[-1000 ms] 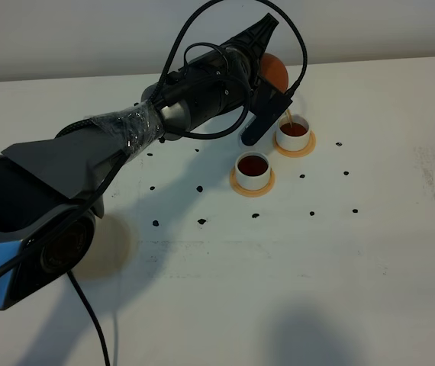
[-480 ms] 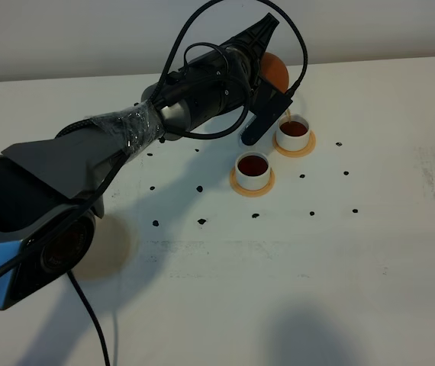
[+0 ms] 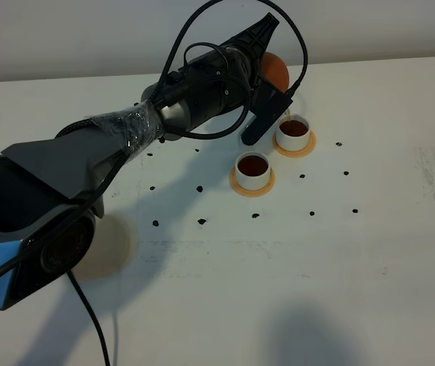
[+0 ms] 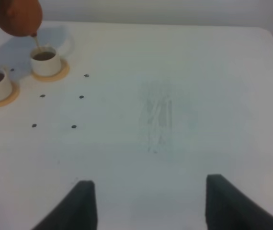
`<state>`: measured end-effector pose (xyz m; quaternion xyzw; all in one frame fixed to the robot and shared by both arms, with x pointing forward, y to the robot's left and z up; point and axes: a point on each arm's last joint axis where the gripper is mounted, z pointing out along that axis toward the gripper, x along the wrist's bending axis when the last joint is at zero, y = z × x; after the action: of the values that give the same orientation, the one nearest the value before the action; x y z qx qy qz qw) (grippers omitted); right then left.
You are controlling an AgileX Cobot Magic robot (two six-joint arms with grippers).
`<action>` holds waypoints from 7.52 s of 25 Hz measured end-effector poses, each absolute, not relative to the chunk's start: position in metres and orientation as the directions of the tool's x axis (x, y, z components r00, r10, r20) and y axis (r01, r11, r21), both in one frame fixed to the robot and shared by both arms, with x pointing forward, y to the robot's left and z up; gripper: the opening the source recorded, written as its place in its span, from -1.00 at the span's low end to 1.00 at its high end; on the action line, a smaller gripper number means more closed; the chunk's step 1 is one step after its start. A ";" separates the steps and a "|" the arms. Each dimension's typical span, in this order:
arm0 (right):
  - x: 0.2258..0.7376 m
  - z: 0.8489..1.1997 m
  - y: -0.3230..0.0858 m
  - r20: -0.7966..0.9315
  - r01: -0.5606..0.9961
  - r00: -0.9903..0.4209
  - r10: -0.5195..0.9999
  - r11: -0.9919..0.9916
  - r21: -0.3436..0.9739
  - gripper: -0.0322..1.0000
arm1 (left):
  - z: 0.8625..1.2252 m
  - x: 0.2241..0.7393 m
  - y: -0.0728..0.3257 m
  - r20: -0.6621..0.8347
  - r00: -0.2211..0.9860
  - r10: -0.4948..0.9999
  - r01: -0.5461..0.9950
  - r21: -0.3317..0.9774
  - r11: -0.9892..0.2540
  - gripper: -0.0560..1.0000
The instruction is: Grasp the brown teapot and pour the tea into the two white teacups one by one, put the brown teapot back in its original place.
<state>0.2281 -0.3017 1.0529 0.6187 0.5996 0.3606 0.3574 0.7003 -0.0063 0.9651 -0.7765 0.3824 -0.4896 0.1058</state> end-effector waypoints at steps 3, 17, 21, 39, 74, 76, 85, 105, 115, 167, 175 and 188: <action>0.228 1.053 -0.302 0.019 0.484 0.022 1.000 -0.027 0.875 0.00 | 0.965 0.700 -0.006 0.679 0.228 -0.697 -0.490 -0.539 -0.685 -0.67; 0.228 1.053 -0.302 0.018 0.484 0.021 1.000 -0.026 0.875 0.00 | 0.962 0.698 -0.006 0.703 0.294 -0.648 -0.491 -0.470 -0.733 -0.67; 0.228 1.053 -0.302 0.018 0.484 0.021 1.000 -0.026 0.875 0.00 | 0.959 0.698 -0.003 0.713 0.357 -0.603 -0.466 -0.424 -0.777 -0.67; 0.228 1.053 -0.302 0.018 0.484 0.021 1.000 -0.026 0.875 0.00 | 0.989 0.690 0.046 0.625 0.774 -0.100 -0.131 0.003 -0.991 -0.67; 0.228 1.053 -0.302 0.018 0.483 0.021 1.000 -0.026 0.875 0.00 | 0.954 0.698 0.055 0.427 0.852 0.301 0.207 0.253 -0.945 -0.67; 0.228 1.053 -0.302 0.018 0.483 0.021 1.000 -0.026 0.875 0.00 | 0.948 0.699 0.054 0.426 0.850 0.310 0.213 0.261 -0.942 -0.67; 0.228 1.053 -0.302 0.019 0.483 0.021 1.000 -0.027 0.875 0.00 | 0.929 0.707 0.048 0.391 0.849 0.356 0.260 0.278 -0.925 -0.67; 0.228 1.053 -0.302 0.018 0.483 0.021 1.000 -0.026 0.875 0.00 | 1.025 0.684 0.066 0.341 0.725 0.598 0.482 0.368 -0.795 -0.67; 0.228 1.053 -0.302 0.019 0.483 0.022 1.000 -0.027 0.875 0.00 | 1.008 0.650 0.104 0.285 0.688 0.668 0.596 0.304 -0.743 -0.67; 0.228 1.053 -0.302 0.018 0.483 0.021 1.000 -0.026 0.875 0.00 | 0.936 0.495 0.238 0.082 0.323 0.943 0.900 0.282 -0.333 -0.67; 0.228 1.053 -0.302 0.018 0.483 0.021 1.000 -0.025 0.875 0.00 | 0.935 0.496 0.238 0.074 0.299 0.952 0.907 0.287 -0.307 -0.67; 0.228 1.053 -0.302 0.018 0.483 0.021 1.000 -0.026 0.875 0.00 | 0.947 0.493 0.239 0.070 0.268 0.961 0.915 0.293 -0.277 0.12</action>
<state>0.2280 -0.3017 1.0529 0.6188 0.5992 0.3610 0.3574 0.4926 0.2393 0.9472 -0.7904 -0.5933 -0.1172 -0.0973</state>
